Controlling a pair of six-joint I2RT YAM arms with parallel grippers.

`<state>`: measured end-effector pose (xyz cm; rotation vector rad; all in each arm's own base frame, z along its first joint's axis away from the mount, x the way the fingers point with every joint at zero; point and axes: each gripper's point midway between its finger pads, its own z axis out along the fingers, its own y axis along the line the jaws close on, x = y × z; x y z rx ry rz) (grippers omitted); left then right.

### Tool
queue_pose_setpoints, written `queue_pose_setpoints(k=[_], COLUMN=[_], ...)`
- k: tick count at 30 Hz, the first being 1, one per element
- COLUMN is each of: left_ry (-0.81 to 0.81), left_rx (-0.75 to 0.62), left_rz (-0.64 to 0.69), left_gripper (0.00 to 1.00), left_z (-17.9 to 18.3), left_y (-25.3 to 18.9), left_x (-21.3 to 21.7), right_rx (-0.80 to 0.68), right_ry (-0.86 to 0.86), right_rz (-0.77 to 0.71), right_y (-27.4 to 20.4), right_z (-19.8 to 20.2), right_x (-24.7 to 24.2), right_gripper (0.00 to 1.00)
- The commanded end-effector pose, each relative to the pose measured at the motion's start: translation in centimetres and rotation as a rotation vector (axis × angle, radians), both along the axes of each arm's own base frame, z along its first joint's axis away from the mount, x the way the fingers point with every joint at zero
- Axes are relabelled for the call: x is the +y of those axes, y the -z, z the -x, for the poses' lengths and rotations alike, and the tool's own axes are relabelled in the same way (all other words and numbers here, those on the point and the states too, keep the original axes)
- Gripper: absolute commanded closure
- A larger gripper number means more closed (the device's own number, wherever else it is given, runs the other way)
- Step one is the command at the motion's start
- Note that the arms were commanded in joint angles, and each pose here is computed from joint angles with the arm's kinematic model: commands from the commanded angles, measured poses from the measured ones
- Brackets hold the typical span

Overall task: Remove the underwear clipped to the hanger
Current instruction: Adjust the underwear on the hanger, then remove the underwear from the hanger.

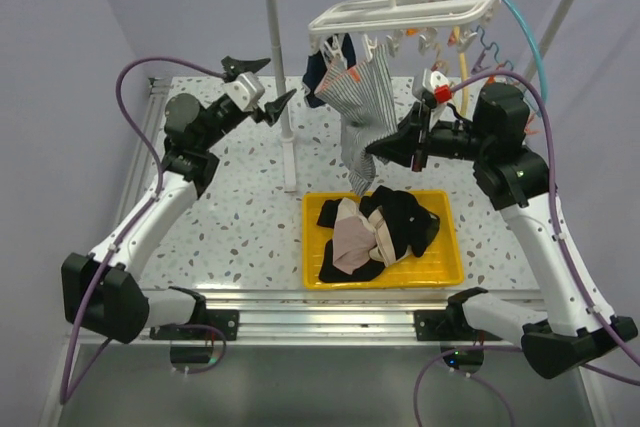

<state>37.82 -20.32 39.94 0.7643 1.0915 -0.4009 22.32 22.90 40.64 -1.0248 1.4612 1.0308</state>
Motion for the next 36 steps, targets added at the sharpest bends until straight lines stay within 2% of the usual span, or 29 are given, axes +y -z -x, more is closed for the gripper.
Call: queue_pose_setpoints(k=[1, 5, 11, 17, 22, 24, 25, 26, 28, 32, 36], left_ry=[0.029, 0.013, 0.039, 0.077, 0.125, 0.114, 0.101, 0.098, 0.114, 0.189, 0.241], left_rx=[-0.320, -0.389, -0.462, -0.469, -0.414, -0.332, -0.339, -0.237, -0.167, 0.096, 0.286], left_rz=[-0.102, -0.137, -0.159, -0.154, -0.104, -0.023, 0.031, 0.101, 0.166, 0.382, 0.541], left_gripper=[0.23, 0.26, 0.28, 0.29, 0.29, 0.26, 0.22, 0.20, 0.18, 0.16, 0.17], left_z=[-0.8, -3.8, -6.0, -6.4, -4.7, -3.5, -2.3, -2.2, -1.3, 0.4, 0.5], left_y=[-5.6, -5.5, -6.5, -6.5, -6.3, -6.1, -7.6, -6.5, -6.6, -6.8, -6.7], left_x=[-0.9, -1.7, -3.3, -5.7, -6.4, -5.5, -4.7, -4.2, -3.9, -3.8, -4.0], right_rx=[-0.034, -0.047, -0.051, -0.039, -0.041, -0.043, -0.051, -0.047, -0.048, -0.070, -0.075], right_ry=[-0.006, -0.005, -0.005, 0.007, 0.084, 0.137, 0.143, 0.151, 0.151, 0.169, 0.226], right_rz=[0.005, 0.018, 0.032, 0.057, 0.088, 0.115, 0.127, 0.138, 0.156, 0.209, 0.238], right_y=[-0.1, 0.2, 0.4, 1.4, 2.3, 3.1, 3.4, 3.8, 4.4, 5.9, 7.5], right_z=[0.3, 0.4, 0.4, -0.2, -1.7, -2.7, -2.9, -3.2, -3.5, -4.6, -6.4], right_x=[-0.2, -0.3, -0.4, -0.5, -1.0, -1.4, -1.5, -1.6, -1.7, -2.1, -2.6], right_gripper=[1.00, 1.00, 1.00, 1.00, 1.00, 1.00, 1.00, 1.00, 1.00, 1.00, 1.00])
